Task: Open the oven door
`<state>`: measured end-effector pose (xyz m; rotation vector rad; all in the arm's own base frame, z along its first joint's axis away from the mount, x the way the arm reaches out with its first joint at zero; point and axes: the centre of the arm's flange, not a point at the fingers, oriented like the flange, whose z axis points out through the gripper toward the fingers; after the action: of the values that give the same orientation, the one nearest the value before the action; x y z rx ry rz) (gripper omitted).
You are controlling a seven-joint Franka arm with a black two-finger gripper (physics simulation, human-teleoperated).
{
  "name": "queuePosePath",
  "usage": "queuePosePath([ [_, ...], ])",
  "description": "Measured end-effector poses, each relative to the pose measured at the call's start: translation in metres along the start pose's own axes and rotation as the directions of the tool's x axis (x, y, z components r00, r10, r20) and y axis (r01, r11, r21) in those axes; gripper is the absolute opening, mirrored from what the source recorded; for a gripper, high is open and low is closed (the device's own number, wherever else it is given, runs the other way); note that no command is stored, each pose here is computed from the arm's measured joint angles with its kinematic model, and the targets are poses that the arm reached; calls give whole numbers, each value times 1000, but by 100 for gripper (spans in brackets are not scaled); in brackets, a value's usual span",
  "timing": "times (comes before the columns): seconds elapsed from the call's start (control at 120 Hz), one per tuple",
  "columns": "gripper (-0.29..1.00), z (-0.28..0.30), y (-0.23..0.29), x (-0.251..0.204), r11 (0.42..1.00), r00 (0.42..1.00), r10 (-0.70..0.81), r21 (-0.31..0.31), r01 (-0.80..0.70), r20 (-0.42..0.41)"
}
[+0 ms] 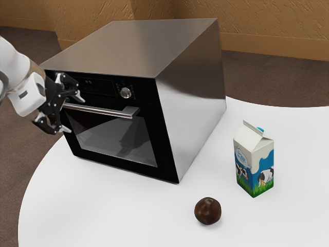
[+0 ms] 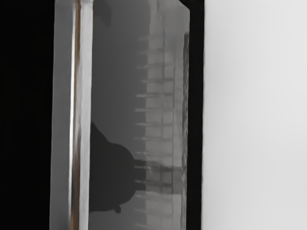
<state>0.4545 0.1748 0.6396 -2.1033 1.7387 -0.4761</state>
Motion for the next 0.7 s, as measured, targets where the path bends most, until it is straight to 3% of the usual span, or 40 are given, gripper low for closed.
queuePosePath([
  [0.233, 74, 15, 13, 15, 1000, 1000, 3, -6, -3, -18],
  [0.333, 70, 20, 24, 25, 1000, 1000, 15, -6, -16, -25],
  [0.4, 65, 13, 52, 56, 996, 996, 87, 7, -87, -34],
  [0.475, 65, -37, 115, 180, 937, 939, 342, 64, -343, 24],
  [0.533, 66, -150, 213, 350, 761, 782, 611, 183, -622, 121],
  [0.55, 66, -196, 220, 378, 742, 776, 613, 228, -630, 147],
  [0.583, 67, -295, 196, 412, 752, 818, 548, 324, -574, 174],
  [0.608, 67, -345, 169, 407, 790, 871, 459, 368, -491, 178],
  [0.633, 67, -373, 128, 373, 854, 933, 316, 377, -359, 172],
  [0.667, 67, -383, 74, 303, 927, 982, 99, 343, -150, 159],
  [0.7, 67, -382, 44, 237, 956, 986, -85, 292, 39, 145],
])
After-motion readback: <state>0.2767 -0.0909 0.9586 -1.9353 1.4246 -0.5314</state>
